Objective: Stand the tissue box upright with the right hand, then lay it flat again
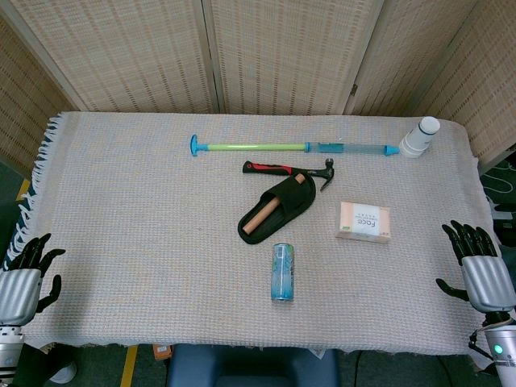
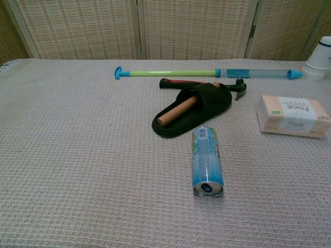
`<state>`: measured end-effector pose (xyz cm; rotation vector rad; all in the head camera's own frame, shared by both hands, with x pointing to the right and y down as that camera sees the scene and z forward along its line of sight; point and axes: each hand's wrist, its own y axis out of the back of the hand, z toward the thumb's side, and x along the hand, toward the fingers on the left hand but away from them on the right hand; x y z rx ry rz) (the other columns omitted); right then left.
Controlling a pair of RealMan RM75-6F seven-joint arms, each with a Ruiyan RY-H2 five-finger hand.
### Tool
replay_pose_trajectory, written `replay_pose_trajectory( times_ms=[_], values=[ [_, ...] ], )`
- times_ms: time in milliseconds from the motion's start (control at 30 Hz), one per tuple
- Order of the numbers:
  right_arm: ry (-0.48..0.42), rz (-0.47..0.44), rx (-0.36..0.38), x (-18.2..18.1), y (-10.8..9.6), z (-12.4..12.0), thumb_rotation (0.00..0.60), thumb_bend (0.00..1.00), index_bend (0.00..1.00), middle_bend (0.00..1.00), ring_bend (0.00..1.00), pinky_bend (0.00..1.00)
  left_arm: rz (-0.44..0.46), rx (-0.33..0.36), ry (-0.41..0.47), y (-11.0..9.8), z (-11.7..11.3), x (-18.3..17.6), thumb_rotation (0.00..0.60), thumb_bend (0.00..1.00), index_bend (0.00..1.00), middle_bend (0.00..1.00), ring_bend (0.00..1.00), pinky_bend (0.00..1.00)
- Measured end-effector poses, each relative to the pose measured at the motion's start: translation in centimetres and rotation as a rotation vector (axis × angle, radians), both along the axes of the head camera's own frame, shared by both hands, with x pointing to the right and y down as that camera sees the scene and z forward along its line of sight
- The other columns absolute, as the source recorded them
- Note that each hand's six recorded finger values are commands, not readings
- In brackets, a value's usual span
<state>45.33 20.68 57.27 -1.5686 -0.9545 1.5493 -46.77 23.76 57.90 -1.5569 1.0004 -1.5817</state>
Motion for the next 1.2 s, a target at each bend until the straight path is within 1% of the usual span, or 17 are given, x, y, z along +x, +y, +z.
replay_pose_trajectory(
  times_ms=[300,400,500,600,700,867,1033,1200],
  values=[
    [-0.006,0.008,0.011,0.1,0.0,-0.4,0.600,0.13,0.00,0.01,0.00,0.00,0.007,-0.002,-0.009,0.1,-0.1,0.4,0.600,0.53,0.25,0.00,0.00,0.21],
    [0.000,0.011,-0.004,0.2,-0.1,-0.4,0.600,0.13,0.00,0.01,0.00,0.00,0.001,0.001,-0.006,0.1,-0.3,0.4,0.600,0.53,0.25,0.00,0.00,0.21],
    [0.000,-0.002,-0.037,-0.5,-0.7,-0.1,0.600,0.13,0.00,0.01,0.00,0.00,0.001,0.008,0.002,0.1,-0.7,0.4,0.600,0.53,0.25,0.00,0.00,0.20],
    [0.008,-0.046,-0.062,-2.1,-2.2,0.2,0.600,0.13,0.00,0.01,0.00,0.00,0.005,0.014,0.011,0.1,-0.9,0.6,0.600,0.53,0.25,0.00,0.00,0.20],
    [0.025,-0.089,-0.099,-4.2,-3.8,0.7,0.600,0.13,0.00,0.01,0.02,0.00,0.008,0.003,0.014,0.3,-1.0,0.8,0.600,0.53,0.25,0.00,0.00,0.20],
    [0.056,-0.169,-0.174,-8.9,-7.8,2.4,0.600,0.13,0.00,0.01,0.02,0.00,0.018,0.000,0.016,0.4,-1.2,0.9,0.600,0.53,0.25,0.00,0.00,0.20],
    [0.079,-0.149,-0.254,-11.8,-10.9,4.7,0.600,0.13,0.00,0.01,0.02,0.00,0.007,0.002,0.016,0.4,-1.5,0.7,0.600,0.53,0.25,0.00,0.00,0.20],
    [0.089,-0.115,-0.343,-14.6,-13.0,7.1,0.600,0.13,0.00,0.01,0.02,0.00,-0.001,-0.007,0.018,0.5,-1.5,0.6,0.600,0.53,0.25,0.00,0.00,0.20]
  ],
)
